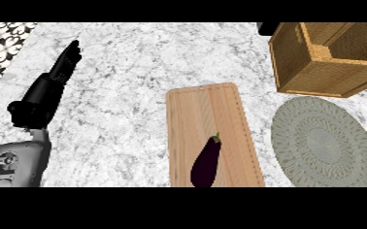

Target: Pick the sweet potato from the placemat and place it in the basket

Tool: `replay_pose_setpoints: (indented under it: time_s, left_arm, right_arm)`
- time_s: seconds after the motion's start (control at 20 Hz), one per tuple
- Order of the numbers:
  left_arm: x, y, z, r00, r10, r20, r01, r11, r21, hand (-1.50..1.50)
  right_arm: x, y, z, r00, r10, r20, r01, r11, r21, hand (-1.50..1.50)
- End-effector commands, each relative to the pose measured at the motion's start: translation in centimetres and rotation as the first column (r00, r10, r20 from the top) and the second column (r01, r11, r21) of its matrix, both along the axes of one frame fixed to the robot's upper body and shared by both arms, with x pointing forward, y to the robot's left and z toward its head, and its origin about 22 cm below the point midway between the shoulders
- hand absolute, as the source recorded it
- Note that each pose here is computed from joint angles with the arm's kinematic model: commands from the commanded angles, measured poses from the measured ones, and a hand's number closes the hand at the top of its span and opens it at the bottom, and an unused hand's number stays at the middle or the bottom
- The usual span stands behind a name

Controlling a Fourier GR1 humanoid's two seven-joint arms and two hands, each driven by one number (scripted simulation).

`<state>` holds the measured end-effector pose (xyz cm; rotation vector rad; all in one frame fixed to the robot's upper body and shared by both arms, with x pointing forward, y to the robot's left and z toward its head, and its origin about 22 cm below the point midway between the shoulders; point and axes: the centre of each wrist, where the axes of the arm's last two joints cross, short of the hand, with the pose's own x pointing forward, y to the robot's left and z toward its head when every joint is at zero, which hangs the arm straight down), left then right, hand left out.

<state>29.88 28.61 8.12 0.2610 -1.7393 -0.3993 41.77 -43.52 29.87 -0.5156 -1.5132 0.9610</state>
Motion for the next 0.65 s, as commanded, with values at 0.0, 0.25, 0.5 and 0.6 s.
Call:
replay_pose_setpoints:
  time_s: [0.0, 0.25, 0.5, 0.6]
  left_arm:
    - [0.3, -0.6, 0.4, 1.0, -0.005, 0.005, 0.005, 1.0, 0.012, 0.0]
    - [0.5, -0.8, 0.4, 1.0, -0.022, 0.016, 0.022, 1.0, -0.004, 0.0]
    - [-0.6, -1.4, -0.1, 0.999, -0.038, 0.038, 0.038, 0.999, 0.011, 0.0]
    - [0.2, -0.4, 0.5, 0.999, -0.019, 0.044, 0.019, 1.0, 0.002, 0.0]
  right_arm:
    - [-0.9, -1.3, 1.8, 0.999, -0.042, 0.028, 0.033, 0.964, 0.263, -1.5]
    - [-3.0, -4.5, 0.9, 0.965, -0.259, 0.048, 0.211, 0.87, 0.445, -1.5]
    - [-6.3, -8.3, 1.8, 0.906, -0.421, 0.046, 0.328, 0.766, 0.552, -1.5]
    - [-8.1, -10.3, 0.6, 0.9, -0.432, 0.057, 0.328, 0.758, 0.564, -1.5]
